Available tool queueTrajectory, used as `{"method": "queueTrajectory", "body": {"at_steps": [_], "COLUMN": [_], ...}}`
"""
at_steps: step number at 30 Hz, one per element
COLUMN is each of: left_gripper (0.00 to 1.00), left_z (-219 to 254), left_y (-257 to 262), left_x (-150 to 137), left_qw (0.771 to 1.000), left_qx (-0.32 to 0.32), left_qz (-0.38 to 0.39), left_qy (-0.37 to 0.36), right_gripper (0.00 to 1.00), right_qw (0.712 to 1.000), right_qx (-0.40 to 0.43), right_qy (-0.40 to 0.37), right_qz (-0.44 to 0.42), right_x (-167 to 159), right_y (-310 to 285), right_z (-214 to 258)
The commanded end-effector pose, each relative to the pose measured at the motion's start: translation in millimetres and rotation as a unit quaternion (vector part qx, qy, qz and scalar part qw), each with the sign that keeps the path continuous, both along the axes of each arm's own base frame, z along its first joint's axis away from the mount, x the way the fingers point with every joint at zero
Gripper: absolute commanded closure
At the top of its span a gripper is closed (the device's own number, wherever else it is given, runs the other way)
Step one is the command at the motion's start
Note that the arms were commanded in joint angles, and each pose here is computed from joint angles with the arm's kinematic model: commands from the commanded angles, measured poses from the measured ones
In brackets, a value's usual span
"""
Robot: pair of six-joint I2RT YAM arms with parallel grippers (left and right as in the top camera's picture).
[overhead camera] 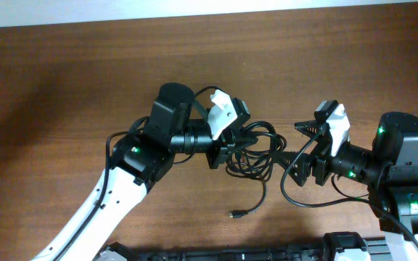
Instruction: Untangle cables
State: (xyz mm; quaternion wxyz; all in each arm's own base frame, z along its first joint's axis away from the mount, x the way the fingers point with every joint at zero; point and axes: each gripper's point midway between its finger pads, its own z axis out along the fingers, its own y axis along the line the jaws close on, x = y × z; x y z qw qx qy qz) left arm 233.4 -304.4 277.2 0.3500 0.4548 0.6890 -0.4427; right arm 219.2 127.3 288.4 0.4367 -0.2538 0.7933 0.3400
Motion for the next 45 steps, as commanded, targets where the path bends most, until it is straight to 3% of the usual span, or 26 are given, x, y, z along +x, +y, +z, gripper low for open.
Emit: {"method": "queueTrajectory", "body": {"at_steps": [1,6,13,16,18,20,23,25,26,27,31,35,39,45], "left_gripper": [1.00,1.00,1.00,1.00,1.00,1.00,1.00,0.74,0.47,0.01,0.01,0.01,0.01,0.01], "left_z": [25,31,34,39,40,40,40,40,40,39,39,23,-11,-10], "left_y": [-2,-4,-4,-6,-7,-7,-7,-7,-7,-7,-6,2,26,23], "left_x": [-6,-5,-4,-10,-10,-10,-9,-9,-9,-9,-8,21,46,41], "left_qw": [0.999,0.998,0.997,0.996,0.996,0.995,0.996,0.996,0.996,0.996,0.997,0.995,0.949,0.928], "left_qx": [-0.033,-0.044,-0.049,-0.062,-0.062,-0.063,-0.062,-0.062,-0.062,-0.062,-0.061,-0.029,0.009,-0.009], "left_qz": [-0.022,-0.026,-0.026,-0.043,-0.045,-0.045,-0.043,-0.043,-0.043,-0.043,-0.036,0.085,0.253,0.267], "left_qy": [-0.035,-0.046,-0.051,-0.055,-0.054,-0.055,-0.056,-0.056,-0.056,-0.056,-0.044,0.041,0.190,0.258], "right_gripper": [0.14,0.29,0.60,0.67,0.78,0.96,0.96,0.96,0.96,0.96,0.96,0.96,0.96,0.96], "right_qw": [1.000,1.000,1.000,1.000,1.000,1.000,1.000,1.000,1.000,1.000,0.998,0.991,0.988,0.988], "right_qx": [-0.003,-0.003,-0.002,-0.001,0.003,0.005,0.005,0.005,0.007,0.010,0.021,0.029,0.040,0.041], "right_qy": [-0.019,-0.016,-0.018,-0.011,-0.006,-0.008,-0.006,-0.005,-0.003,0.000,0.037,0.070,0.080,0.079], "right_qz": [0.019,0.019,0.019,0.020,0.024,0.026,0.026,0.025,0.022,0.013,-0.046,-0.112,-0.125,-0.124], "right_x": [-5,-5,-4,-3,-3,-2,-2,-2,-1,2,13,24,27,27], "right_y": [3,3,3,3,5,5,5,5,5,3,-6,-18,-20,-19], "right_z": [6,5,6,4,3,4,3,3,4,5,2,-2,-1,0]}}
